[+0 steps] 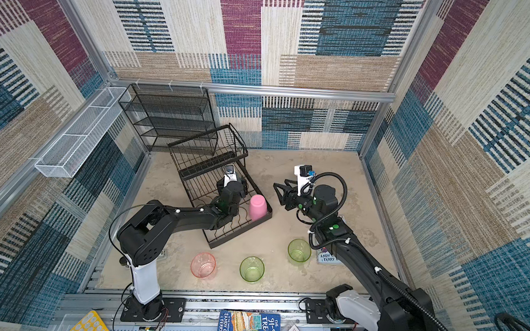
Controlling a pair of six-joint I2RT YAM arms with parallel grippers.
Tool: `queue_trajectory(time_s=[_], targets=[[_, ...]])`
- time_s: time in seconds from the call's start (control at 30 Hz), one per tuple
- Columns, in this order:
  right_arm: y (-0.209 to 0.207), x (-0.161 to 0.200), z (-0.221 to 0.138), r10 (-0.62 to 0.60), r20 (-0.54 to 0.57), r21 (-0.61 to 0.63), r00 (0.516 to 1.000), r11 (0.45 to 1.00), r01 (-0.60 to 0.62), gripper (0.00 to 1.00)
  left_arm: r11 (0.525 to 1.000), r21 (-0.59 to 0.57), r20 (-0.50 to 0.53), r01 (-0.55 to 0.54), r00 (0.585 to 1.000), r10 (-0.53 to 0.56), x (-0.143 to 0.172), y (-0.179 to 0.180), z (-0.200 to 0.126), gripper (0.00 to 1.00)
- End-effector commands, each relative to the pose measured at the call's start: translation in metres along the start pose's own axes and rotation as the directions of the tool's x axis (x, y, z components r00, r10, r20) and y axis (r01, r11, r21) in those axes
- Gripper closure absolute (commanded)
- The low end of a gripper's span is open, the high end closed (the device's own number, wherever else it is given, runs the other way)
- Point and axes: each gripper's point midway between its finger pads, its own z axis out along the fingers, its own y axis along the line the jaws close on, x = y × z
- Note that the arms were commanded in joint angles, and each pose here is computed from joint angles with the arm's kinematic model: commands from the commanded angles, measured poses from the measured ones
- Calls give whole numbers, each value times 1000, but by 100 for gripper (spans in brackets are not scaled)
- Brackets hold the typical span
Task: Load cups into a dish rack
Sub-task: Place the cup upside down at the dish rack.
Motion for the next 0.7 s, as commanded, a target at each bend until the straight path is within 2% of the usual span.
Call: queue_trajectory(time_s=[0.0, 0.67], targets=[[4, -10, -1, -24, 51, -14, 998, 1000, 25, 43, 999, -4, 6, 53, 999, -53, -1, -2, 6, 35], [1, 2, 0, -30, 54, -23, 998, 999, 31, 41, 998, -37, 26, 48, 999, -47, 4, -10, 51, 35]])
